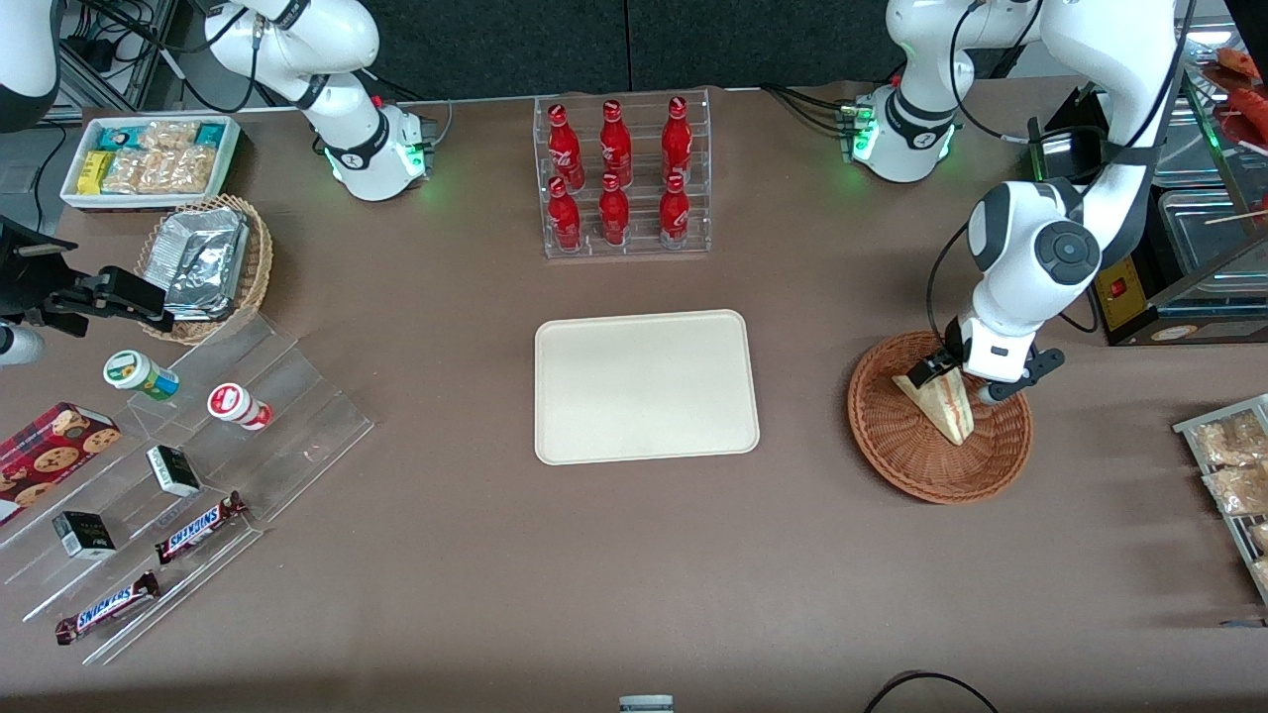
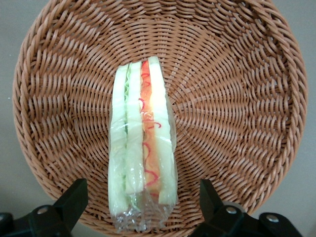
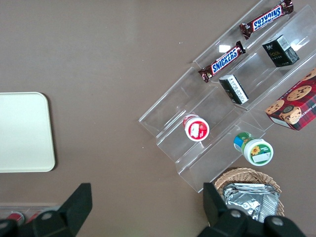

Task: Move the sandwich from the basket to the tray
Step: 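Lower the left gripper around the sandwich and close on it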

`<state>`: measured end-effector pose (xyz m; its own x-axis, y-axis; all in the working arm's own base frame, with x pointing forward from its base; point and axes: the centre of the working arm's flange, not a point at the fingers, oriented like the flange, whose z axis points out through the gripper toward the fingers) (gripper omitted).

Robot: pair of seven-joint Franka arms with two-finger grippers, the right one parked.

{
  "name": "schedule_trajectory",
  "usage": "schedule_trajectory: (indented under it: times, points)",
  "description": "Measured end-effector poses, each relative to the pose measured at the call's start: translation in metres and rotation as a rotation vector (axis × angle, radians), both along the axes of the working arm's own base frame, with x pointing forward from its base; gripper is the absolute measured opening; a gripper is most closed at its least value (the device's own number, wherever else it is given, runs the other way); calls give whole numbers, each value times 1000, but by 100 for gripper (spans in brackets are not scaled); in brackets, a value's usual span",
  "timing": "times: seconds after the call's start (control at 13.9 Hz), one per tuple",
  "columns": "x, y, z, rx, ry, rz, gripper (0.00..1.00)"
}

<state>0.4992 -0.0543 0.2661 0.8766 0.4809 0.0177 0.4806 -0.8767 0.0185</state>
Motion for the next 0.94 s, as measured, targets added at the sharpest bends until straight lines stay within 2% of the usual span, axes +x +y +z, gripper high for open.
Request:
schedule_trajectory:
  times: [0.5,0.79,0.86,0.94]
  points:
    - [2,0,0,-3,-21,2,98]
    - [2,1,-1,-3,-19,2,97]
    - [2,1,-1,-3,-19,2,90]
    - [2,1,-1,-3,-19,2,78]
